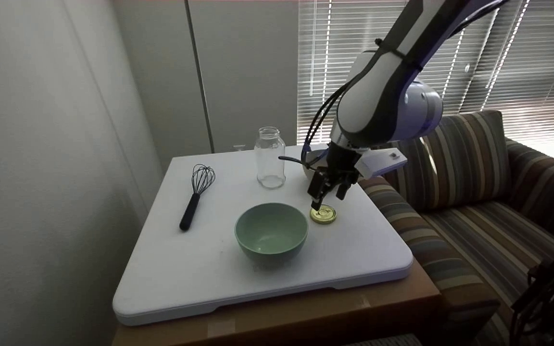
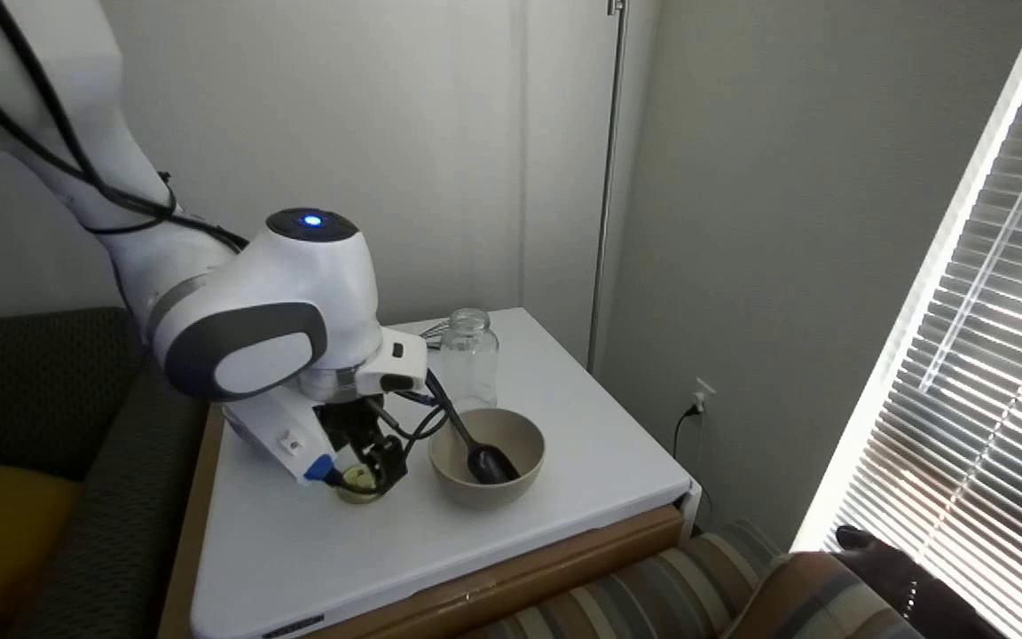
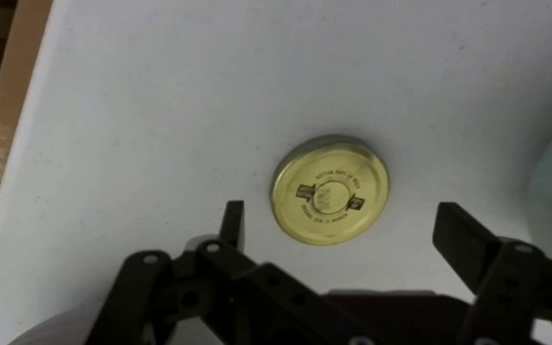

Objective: Put the lid on the clear jar

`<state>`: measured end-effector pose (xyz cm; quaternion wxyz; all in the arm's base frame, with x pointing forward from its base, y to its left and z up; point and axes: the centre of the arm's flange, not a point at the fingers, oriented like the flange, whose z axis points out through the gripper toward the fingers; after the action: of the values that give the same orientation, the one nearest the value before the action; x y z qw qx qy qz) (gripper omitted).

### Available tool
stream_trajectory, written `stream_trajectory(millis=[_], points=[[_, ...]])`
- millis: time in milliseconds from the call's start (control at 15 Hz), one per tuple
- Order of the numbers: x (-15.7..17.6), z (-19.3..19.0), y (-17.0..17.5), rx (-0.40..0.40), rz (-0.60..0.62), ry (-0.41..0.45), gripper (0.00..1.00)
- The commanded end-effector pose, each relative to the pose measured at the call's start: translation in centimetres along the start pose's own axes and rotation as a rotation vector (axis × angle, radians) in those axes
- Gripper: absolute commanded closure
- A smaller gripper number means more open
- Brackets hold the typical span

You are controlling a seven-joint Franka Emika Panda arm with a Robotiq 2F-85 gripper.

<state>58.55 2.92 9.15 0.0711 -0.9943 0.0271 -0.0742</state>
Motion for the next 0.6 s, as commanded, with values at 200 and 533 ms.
stream_trajectory(millis=[200,533], points=[[2.6,5.1,-0.2,-0.057,0.020,-0.006,0.00],[2.7,5.0,-1.7,-0.086,-0.004,-0.007,0.00]])
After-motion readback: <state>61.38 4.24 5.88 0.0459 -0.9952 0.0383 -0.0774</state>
